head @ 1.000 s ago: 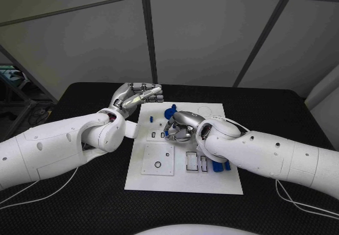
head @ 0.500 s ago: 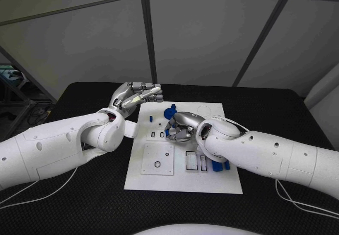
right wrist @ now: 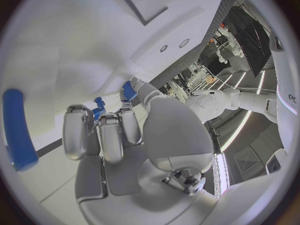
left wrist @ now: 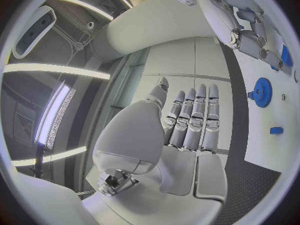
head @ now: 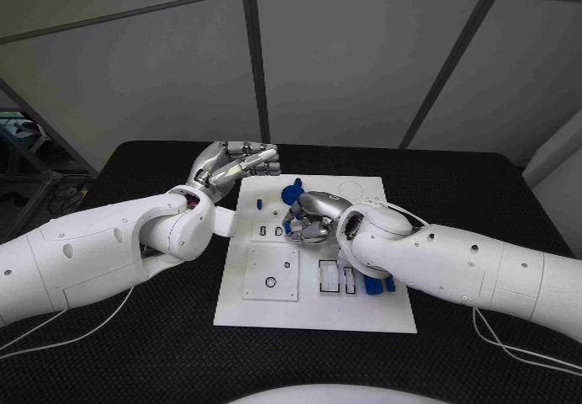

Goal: Assemble the parts on the task board

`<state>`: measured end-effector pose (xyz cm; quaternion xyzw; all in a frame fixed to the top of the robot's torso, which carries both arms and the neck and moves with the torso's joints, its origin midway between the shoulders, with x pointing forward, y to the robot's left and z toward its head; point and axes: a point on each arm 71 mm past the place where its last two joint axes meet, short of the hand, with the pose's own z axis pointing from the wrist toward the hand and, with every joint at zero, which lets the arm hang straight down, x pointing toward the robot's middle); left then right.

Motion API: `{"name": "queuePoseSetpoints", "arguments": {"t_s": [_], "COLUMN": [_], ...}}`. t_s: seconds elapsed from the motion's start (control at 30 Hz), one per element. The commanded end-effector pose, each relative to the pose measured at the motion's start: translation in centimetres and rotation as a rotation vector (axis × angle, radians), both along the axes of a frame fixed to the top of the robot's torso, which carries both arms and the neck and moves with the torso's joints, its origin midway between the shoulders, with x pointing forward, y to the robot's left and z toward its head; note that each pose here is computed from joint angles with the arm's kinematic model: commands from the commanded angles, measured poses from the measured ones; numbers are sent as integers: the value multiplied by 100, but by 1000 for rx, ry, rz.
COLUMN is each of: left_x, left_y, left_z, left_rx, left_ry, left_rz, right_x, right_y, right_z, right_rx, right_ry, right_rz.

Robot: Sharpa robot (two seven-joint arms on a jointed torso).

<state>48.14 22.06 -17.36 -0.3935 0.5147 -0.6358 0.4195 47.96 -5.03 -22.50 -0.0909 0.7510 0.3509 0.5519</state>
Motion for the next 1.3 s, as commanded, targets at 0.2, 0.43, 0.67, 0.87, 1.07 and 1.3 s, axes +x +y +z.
{"name": "queuePoseSetpoints", "arguments": {"t_s": [0.2, 0.43, 0.67, 0.87, 1.07, 1.3], "left_x": [1, 2, 3, 6, 14, 40], "left_y": [-17, -19, -20, -16, -1, 84], "left_z": [10, 9, 7, 4, -2, -38], "left_rx": [-5, -4, -4, -3, 1, 61], "left_ry": [-1, 0, 2, 4, 7, 23], "left_rz": [-15, -15, -16, -16, -11, -4], "right_x": [0, 2, 3, 6, -19, -127], "right_y": [-3, -1, 0, -6, -25, -199], "right_z": [-17, -15, -16, -6, 69, 218], "right_rx": [-15, -13, -13, -3, 65, 212], "right_ry": [4, 2, 2, -8, -66, -133], "right_rz": [-4, -5, -5, -9, -7, 37]}}
